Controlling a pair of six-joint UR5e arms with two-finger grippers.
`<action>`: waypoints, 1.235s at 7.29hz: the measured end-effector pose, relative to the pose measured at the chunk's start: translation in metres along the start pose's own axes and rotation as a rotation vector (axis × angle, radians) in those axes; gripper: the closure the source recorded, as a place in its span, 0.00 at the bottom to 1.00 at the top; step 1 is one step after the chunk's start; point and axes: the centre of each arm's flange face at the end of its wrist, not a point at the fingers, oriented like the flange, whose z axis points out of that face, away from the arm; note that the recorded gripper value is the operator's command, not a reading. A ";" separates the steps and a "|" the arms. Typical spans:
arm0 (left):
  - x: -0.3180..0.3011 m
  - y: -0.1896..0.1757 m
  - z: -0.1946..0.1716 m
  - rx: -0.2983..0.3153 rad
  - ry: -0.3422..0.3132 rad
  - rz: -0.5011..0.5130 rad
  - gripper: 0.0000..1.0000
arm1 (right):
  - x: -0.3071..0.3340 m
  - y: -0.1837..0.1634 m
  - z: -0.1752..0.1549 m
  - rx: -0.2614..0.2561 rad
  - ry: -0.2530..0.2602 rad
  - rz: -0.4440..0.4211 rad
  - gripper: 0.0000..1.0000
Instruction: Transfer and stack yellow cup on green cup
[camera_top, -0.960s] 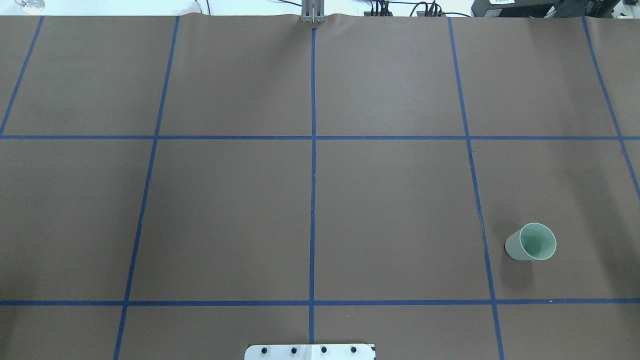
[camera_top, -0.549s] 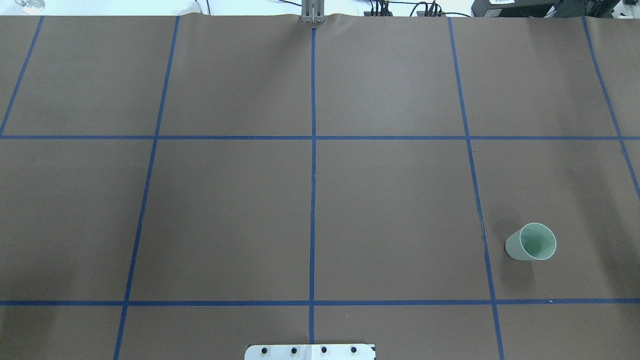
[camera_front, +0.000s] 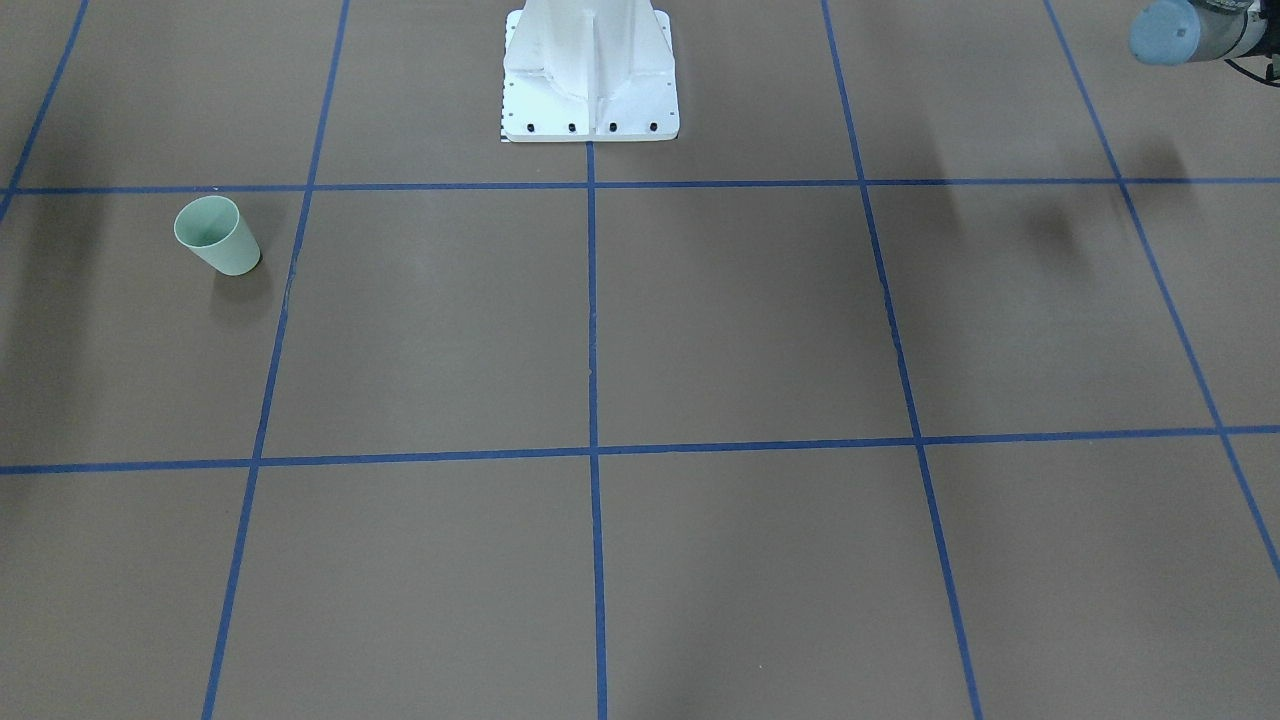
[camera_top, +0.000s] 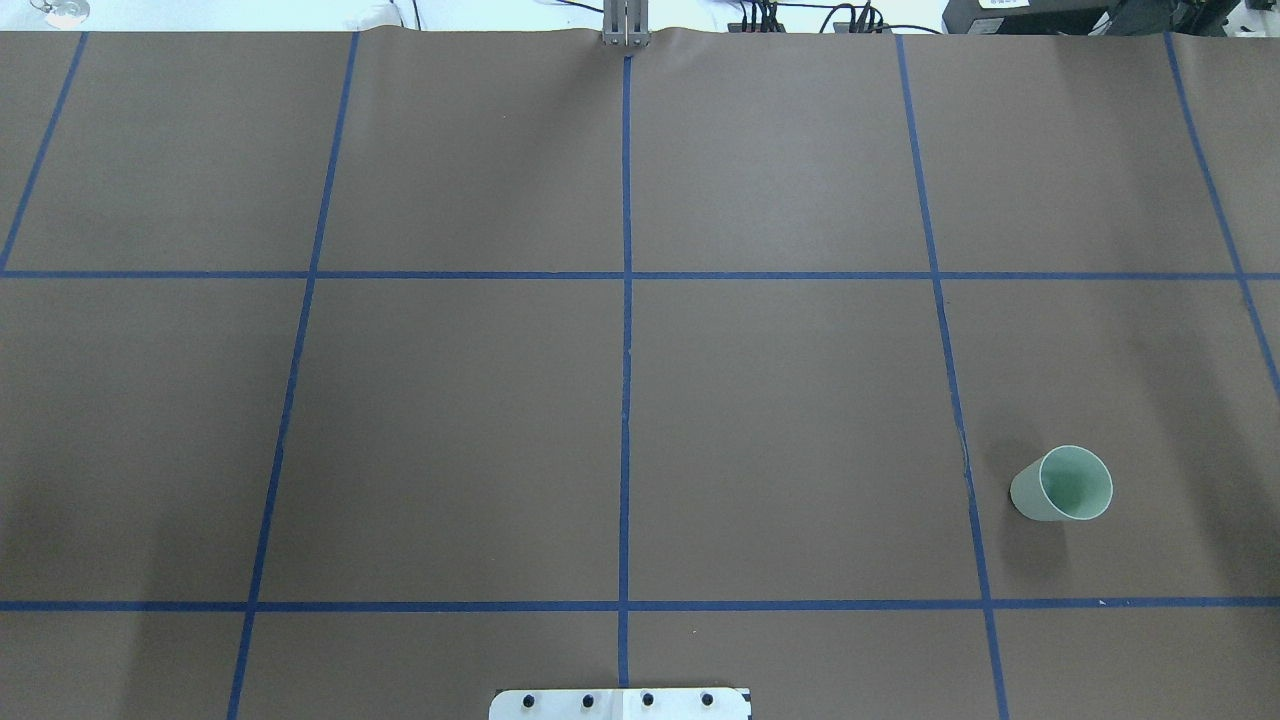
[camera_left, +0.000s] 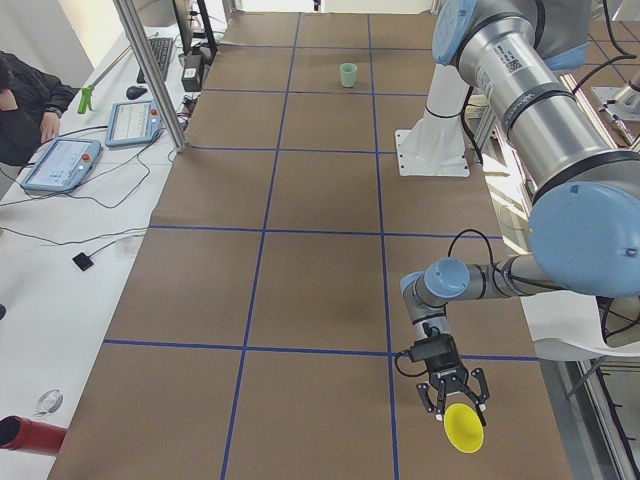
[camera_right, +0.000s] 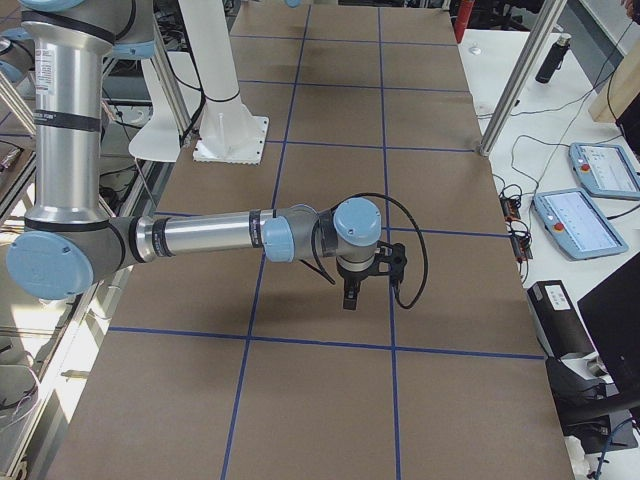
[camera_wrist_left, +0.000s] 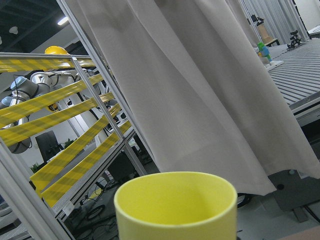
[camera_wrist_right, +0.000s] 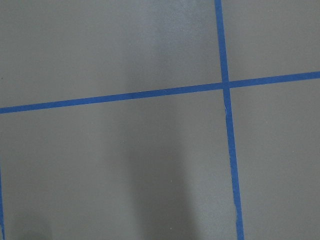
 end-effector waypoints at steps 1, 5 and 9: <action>-0.002 -0.003 -0.021 -0.023 0.028 0.028 0.79 | -0.001 -0.004 0.000 0.003 0.000 -0.003 0.00; 0.045 -0.043 -0.119 -0.112 0.214 0.061 0.80 | -0.001 -0.011 0.001 0.005 0.000 -0.003 0.00; 0.122 -0.115 -0.210 -0.100 0.375 0.085 0.84 | -0.005 -0.017 0.000 0.010 -0.001 -0.009 0.00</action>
